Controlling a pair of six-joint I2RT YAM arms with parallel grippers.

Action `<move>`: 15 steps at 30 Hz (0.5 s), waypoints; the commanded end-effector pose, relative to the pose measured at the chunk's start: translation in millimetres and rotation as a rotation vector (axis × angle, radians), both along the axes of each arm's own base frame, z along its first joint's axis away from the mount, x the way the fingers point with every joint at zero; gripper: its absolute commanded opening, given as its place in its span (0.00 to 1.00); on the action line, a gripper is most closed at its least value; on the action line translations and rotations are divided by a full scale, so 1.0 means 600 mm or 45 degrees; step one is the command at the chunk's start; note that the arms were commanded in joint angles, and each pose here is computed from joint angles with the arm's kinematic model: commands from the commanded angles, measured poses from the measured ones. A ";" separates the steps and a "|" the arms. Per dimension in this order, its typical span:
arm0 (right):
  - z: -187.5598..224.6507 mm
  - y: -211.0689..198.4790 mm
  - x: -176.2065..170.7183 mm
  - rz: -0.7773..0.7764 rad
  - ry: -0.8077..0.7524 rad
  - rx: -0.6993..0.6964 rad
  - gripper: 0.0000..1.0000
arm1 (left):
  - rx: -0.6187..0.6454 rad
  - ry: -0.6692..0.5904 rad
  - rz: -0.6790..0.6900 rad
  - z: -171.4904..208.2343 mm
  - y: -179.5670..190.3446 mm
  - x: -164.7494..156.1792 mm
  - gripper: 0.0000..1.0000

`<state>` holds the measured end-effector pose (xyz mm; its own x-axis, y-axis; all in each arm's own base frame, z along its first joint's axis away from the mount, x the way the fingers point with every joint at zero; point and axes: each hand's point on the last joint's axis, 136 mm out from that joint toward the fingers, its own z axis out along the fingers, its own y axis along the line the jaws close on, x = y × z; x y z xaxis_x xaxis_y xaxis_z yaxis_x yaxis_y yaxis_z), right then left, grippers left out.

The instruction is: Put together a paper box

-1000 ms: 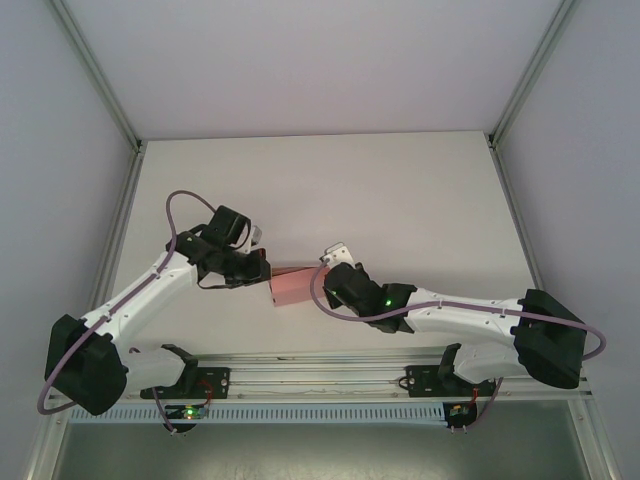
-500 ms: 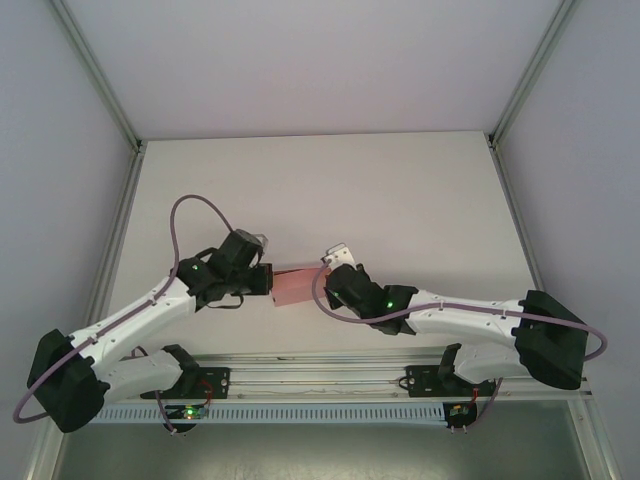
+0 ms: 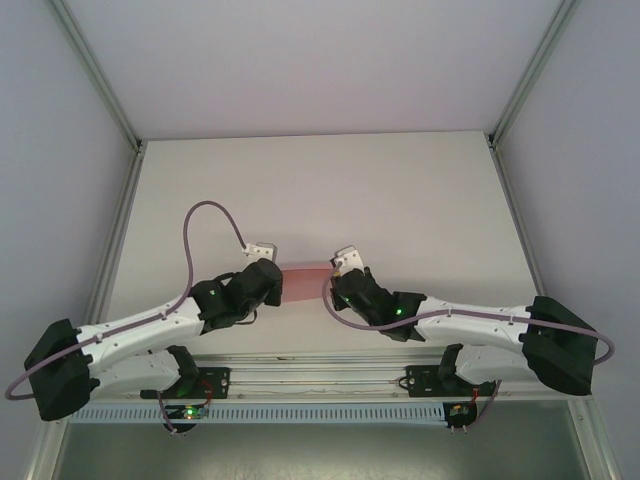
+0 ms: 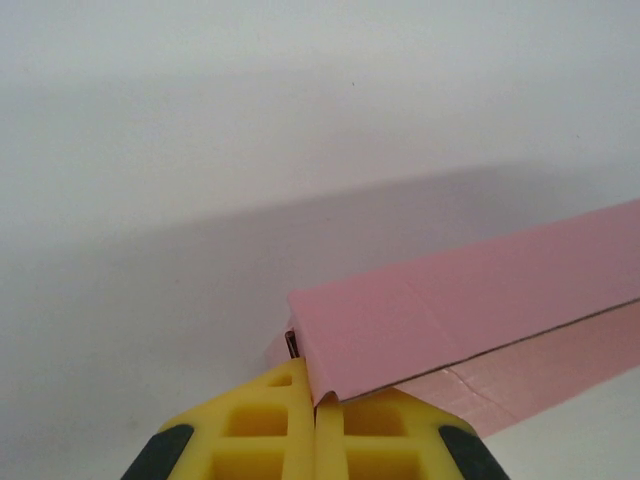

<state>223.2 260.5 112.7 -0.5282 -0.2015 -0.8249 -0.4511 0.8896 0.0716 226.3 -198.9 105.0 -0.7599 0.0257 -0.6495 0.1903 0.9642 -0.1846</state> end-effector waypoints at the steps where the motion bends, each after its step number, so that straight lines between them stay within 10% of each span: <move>1: -0.051 -0.007 -0.043 0.090 0.176 -0.060 0.13 | 0.237 0.233 -0.050 -0.096 0.036 -0.059 0.00; 15: 0.071 -0.001 0.000 -0.012 0.101 0.363 0.74 | 0.232 0.151 -0.039 -0.067 0.033 -0.049 0.00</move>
